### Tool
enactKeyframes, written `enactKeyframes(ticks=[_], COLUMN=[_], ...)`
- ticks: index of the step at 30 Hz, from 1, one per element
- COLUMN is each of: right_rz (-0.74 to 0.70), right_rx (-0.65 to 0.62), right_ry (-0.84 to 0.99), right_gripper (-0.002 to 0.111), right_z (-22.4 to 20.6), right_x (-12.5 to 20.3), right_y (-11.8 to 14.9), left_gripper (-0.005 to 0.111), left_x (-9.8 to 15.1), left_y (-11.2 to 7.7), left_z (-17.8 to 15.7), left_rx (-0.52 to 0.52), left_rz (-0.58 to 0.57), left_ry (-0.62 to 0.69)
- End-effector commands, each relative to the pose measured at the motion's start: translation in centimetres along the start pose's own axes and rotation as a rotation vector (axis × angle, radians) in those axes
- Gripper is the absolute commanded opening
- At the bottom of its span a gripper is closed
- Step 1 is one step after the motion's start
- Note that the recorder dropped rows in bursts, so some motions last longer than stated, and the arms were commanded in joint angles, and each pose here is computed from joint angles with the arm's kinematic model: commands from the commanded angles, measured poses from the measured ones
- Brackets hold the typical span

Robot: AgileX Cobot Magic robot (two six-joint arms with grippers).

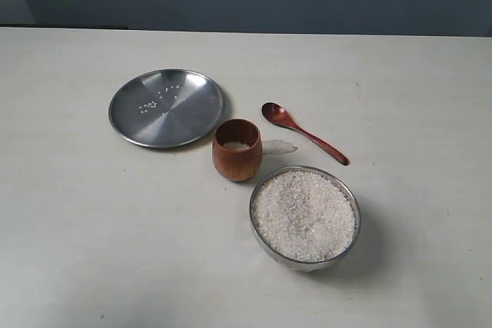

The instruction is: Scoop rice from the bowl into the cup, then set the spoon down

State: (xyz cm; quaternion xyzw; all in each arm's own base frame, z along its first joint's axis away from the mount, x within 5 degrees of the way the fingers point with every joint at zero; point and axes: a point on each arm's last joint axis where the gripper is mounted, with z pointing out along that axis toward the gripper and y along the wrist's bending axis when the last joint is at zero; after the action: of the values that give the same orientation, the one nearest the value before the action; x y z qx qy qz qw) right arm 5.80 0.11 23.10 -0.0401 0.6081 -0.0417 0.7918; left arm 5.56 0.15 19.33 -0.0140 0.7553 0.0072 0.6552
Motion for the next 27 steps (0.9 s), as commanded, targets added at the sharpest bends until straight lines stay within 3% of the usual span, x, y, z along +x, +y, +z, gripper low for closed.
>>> enactKeyframes(ticks=[1, 7, 12, 14, 18, 21, 23, 25, 27], right_rz=[0.004, 0.005, 0.007, 0.007, 0.007, 0.006, 0.008, 0.16, 0.332], right_rx=[0.004, 0.005, 0.014, 0.019, 0.029, 0.035, 0.038, 0.017, -0.037], right_ry=[-0.003, -0.028, -0.152, -0.212, -0.345, -0.435, -0.463, -0.529, -0.449], right_gripper=[0.0, 0.0, 0.0, 0.0, 0.0, 0.0, 0.0, 0.0, 0.0], right_z=[0.0, 0.0, -0.1, -0.2, -0.5, -0.8, -1.0, -1.2, -0.9], right_x=[0.0, -0.2, -1.3, -1.9, -3.0, -3.8, -4.0, -4.5, -3.9], right_y=[0.0, 0.0, -0.1, -0.2, -0.3, -0.3, -0.3, -0.5, -0.3], left_gripper=[0.0, 0.0, 0.0, 0.0, 0.0, 0.0, 0.0, 0.0, 0.0], left_x=[0.1, -0.2, -1.7, -2.2, -3.1, -3.6, -5.5, -8.1, -10.3], left_y=[0.0, 0.0, 0.0, 0.1, 0.5, 0.4, 0.1, -0.1, -0.2], left_z=[0.0, 0.0, -0.2, -0.3, -0.6, -0.8, -1.5, -2.7, -4.1], left_rx=[-0.006, -0.004, 0.003, 0.01, 0.033, 0.039, 0.066, 0.078, 0.087], left_rz=[0.01, -0.003, -0.067, -0.15, -0.492, -0.484, -0.453, -0.372, -0.335], left_ry=[0.002, -0.031, -0.197, -0.255, -0.369, -0.376, -0.364, -0.4, -0.449])
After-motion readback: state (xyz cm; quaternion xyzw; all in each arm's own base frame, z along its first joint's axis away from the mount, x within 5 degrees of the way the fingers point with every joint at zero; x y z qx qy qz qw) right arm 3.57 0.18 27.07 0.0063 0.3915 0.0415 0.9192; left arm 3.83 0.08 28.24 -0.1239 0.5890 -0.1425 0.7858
